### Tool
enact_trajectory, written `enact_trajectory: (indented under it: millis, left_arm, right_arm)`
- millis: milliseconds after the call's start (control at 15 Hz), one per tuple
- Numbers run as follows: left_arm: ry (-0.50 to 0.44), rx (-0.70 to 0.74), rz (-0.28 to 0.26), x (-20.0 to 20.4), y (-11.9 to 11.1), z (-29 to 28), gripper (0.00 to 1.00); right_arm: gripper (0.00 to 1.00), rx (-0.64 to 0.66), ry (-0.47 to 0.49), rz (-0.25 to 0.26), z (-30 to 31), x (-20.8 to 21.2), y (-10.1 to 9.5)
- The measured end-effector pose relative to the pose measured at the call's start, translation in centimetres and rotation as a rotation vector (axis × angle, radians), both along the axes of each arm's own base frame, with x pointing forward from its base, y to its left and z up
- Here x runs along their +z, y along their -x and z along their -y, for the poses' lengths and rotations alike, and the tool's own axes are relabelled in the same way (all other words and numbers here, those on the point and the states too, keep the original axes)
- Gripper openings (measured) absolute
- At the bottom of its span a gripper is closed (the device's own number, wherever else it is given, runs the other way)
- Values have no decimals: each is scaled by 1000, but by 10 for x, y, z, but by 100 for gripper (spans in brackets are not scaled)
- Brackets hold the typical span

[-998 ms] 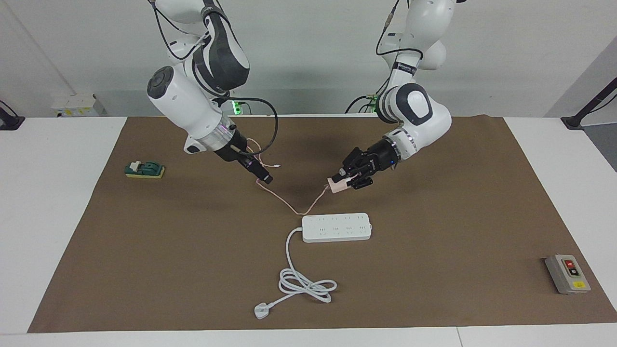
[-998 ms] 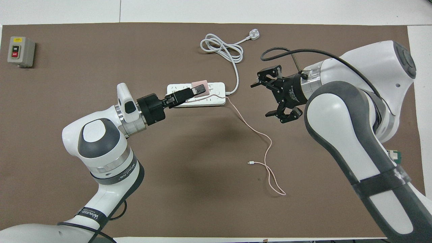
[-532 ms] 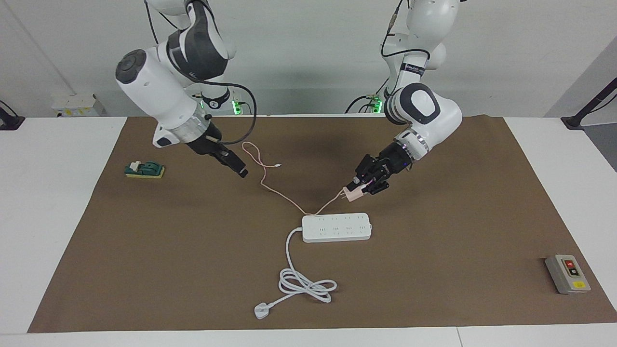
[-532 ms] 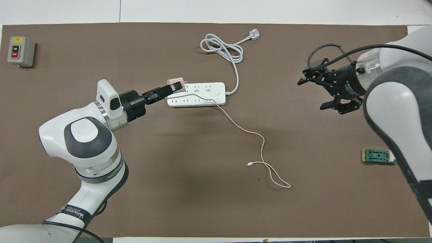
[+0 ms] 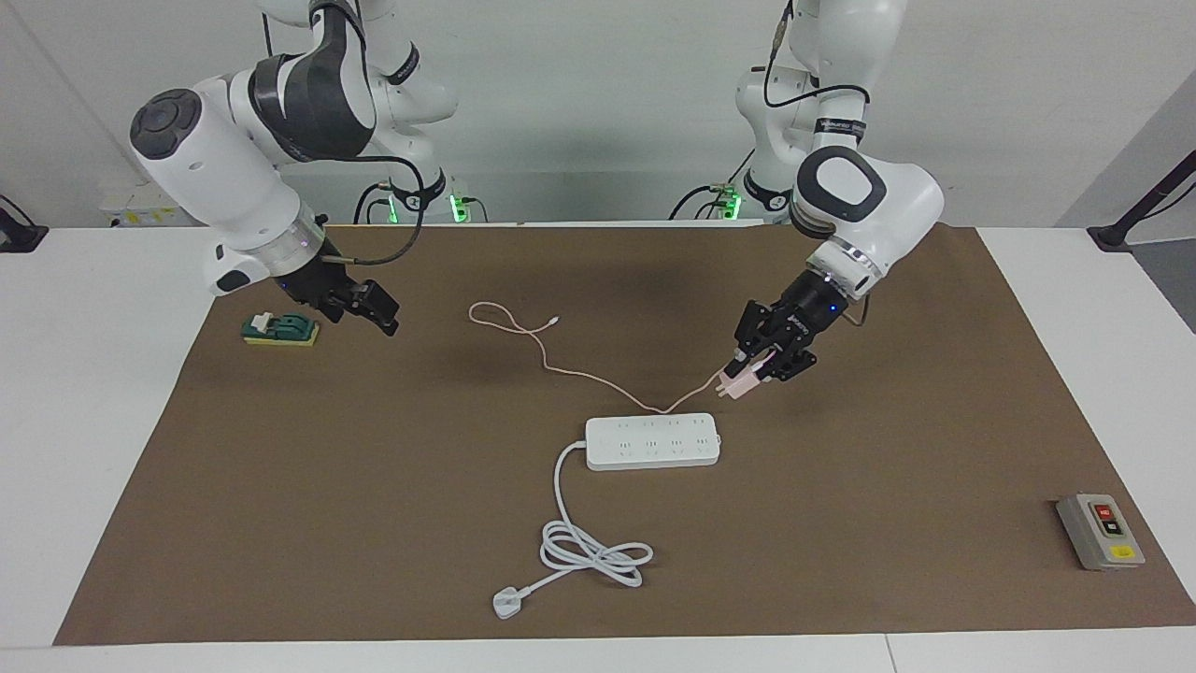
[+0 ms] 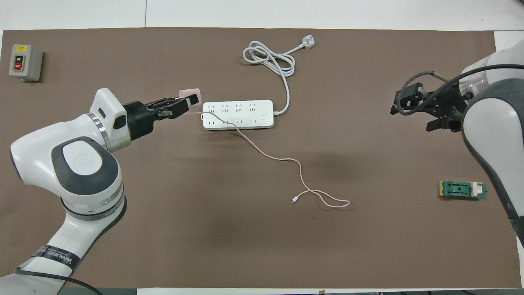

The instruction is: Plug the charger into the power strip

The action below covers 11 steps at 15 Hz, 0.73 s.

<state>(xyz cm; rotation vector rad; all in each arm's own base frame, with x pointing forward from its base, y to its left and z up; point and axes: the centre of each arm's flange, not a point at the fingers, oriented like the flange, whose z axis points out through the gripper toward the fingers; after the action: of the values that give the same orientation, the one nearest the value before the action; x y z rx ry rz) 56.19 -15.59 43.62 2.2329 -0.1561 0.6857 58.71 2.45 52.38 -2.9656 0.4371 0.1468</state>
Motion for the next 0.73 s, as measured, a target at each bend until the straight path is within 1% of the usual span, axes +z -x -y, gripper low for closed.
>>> enact_trajectory:
  millis: [133, 266, 333, 466, 532, 666, 732]
  left_arm:
    - [-30, -35, -9, 19, -11, -13, 34]
    - [-60, -56, -46, 43, -20, -20, 34]
    - [-78, -61, -71, 58, -24, -21, 34]
    - [-124, -64, -144, 91, -29, -24, 34]
    - [-157, -64, -185, 107, -30, -25, 34]
    - [-239, -54, -276, 141, -28, -31, 34]
    - [-282, -49, -321, 156, -25, -36, 34]
  right_arm:
    - [100, 101, 35, -7, 8, 12, 11]
    - [100, 154, 38, -16, 11, 32, 28]
    - [100, 160, 44, -11, 15, 41, 34]
    - [100, 152, 73, 1, 28, 51, 41]
    - [100, 145, 92, 10, 34, 52, 40]
    - [100, 125, 112, 44, 48, 50, 34]
    - [100, 125, 115, 47, 56, 46, 32]
